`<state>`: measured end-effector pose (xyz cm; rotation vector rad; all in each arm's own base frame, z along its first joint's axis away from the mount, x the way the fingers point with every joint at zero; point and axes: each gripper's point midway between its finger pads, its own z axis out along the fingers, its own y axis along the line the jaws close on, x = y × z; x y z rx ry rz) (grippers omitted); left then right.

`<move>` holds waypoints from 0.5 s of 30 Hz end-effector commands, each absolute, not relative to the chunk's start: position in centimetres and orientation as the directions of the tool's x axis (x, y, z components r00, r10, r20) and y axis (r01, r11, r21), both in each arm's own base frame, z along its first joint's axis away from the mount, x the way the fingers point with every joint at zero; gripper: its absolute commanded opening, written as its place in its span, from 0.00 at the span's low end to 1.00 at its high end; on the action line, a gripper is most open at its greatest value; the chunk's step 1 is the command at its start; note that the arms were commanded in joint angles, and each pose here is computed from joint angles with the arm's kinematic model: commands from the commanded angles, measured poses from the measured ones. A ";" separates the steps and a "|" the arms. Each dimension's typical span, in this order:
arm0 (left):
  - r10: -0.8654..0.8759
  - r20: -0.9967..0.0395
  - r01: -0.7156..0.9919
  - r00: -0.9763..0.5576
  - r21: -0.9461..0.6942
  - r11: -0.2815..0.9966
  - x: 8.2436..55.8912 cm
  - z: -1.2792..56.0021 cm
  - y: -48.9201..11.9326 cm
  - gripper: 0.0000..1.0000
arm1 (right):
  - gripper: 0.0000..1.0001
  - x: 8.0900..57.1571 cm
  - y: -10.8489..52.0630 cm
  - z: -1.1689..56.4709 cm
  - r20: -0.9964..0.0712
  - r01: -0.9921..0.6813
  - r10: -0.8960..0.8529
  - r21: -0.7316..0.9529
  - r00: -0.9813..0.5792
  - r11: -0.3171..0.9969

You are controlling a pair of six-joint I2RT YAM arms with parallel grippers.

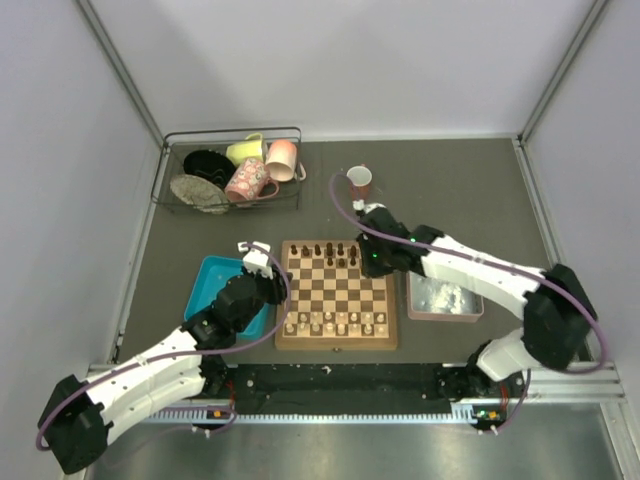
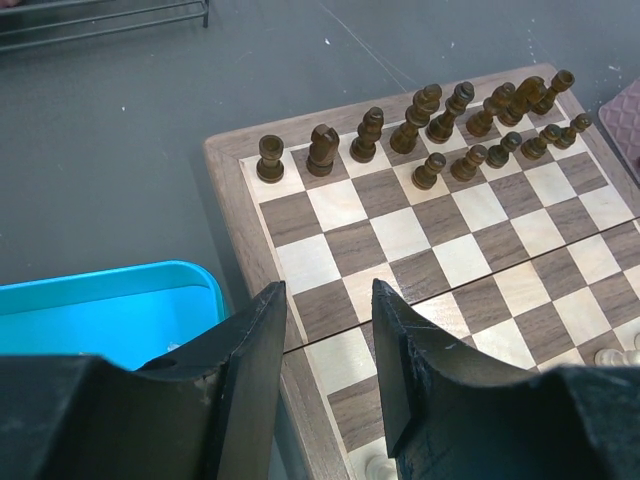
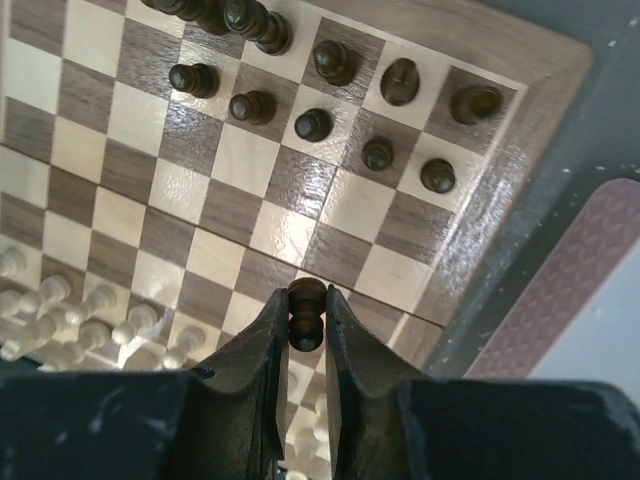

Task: Set up the chess pieces on the board

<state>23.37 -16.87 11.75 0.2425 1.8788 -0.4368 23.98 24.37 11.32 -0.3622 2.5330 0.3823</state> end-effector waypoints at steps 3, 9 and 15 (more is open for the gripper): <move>-0.094 -0.949 0.374 -0.302 -0.208 0.904 23.6 13.0 -17.0 0.45 | 0.03 25.0 26.4 9.0 -0.532 -0.306 -0.223 0.073 -0.817 0.949; -0.091 -0.949 0.374 -0.302 -0.206 0.904 23.6 12.9 -17.0 0.45 | 0.08 24.4 26.6 6.2 -0.486 -0.287 -0.239 0.025 -0.840 0.958; -0.091 -0.949 0.375 -0.302 -0.206 0.904 23.6 13.0 -17.1 0.45 | 0.17 24.3 26.5 5.6 -0.477 -0.284 -0.243 0.015 -0.845 0.959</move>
